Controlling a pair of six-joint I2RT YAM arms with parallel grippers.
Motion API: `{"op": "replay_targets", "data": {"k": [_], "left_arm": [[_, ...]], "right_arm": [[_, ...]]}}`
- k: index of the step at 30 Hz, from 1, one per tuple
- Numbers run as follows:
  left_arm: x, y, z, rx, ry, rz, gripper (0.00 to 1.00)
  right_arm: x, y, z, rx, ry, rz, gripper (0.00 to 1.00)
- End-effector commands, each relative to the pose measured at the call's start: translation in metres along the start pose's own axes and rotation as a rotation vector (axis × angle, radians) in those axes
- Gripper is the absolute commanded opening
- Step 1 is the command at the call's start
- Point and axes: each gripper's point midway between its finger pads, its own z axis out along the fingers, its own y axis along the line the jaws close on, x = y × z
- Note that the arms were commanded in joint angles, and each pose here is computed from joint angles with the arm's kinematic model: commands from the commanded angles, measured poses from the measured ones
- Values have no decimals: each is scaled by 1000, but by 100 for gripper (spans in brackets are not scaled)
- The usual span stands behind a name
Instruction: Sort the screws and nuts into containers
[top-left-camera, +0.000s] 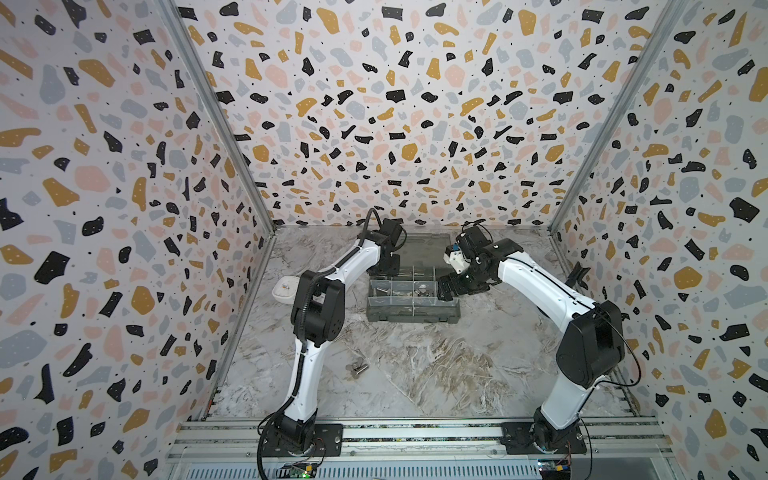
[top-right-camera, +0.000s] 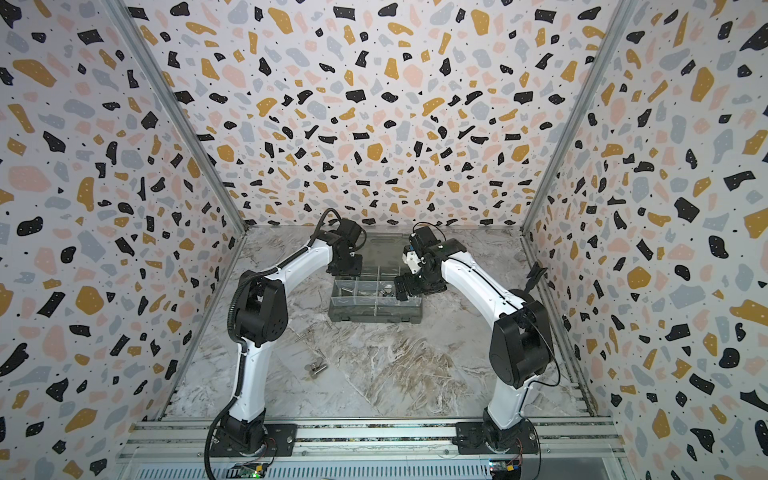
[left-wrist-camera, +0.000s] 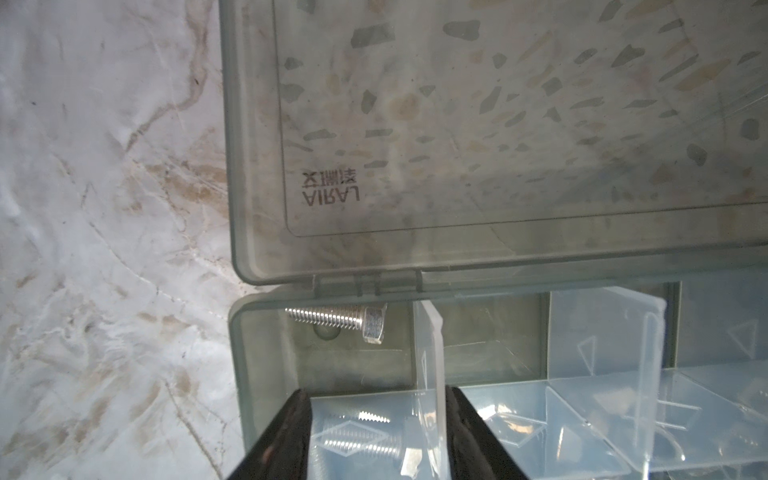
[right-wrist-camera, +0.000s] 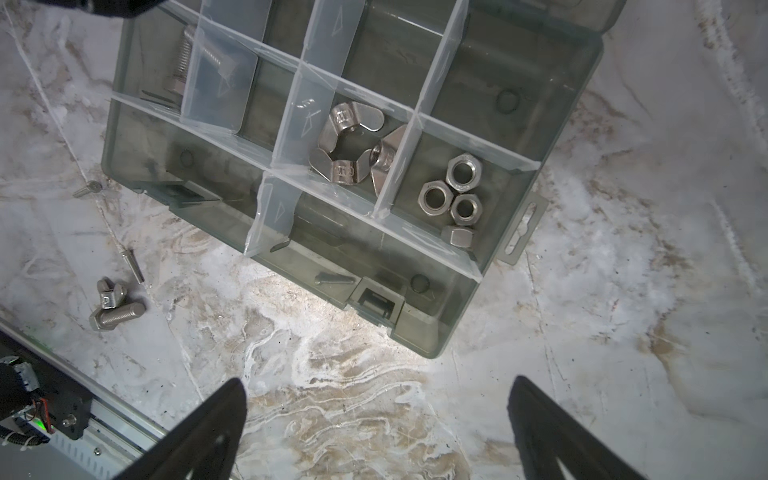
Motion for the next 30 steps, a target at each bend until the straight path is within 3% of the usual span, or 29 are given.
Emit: {"op": "replay_targets", "data": {"k": [1,10,30], "left_arm": [[-1,9,3,-16,17,4,52],[-9,2,-14,56,-25,-5,52],[-17,12,-28,64,-60,-23,51]], "right_arm": [[3,-2,-5,7,7,10,99],[-1,-3,-2,7,14,5,99],[-17,-4,0,24,11,-10,99]]}}
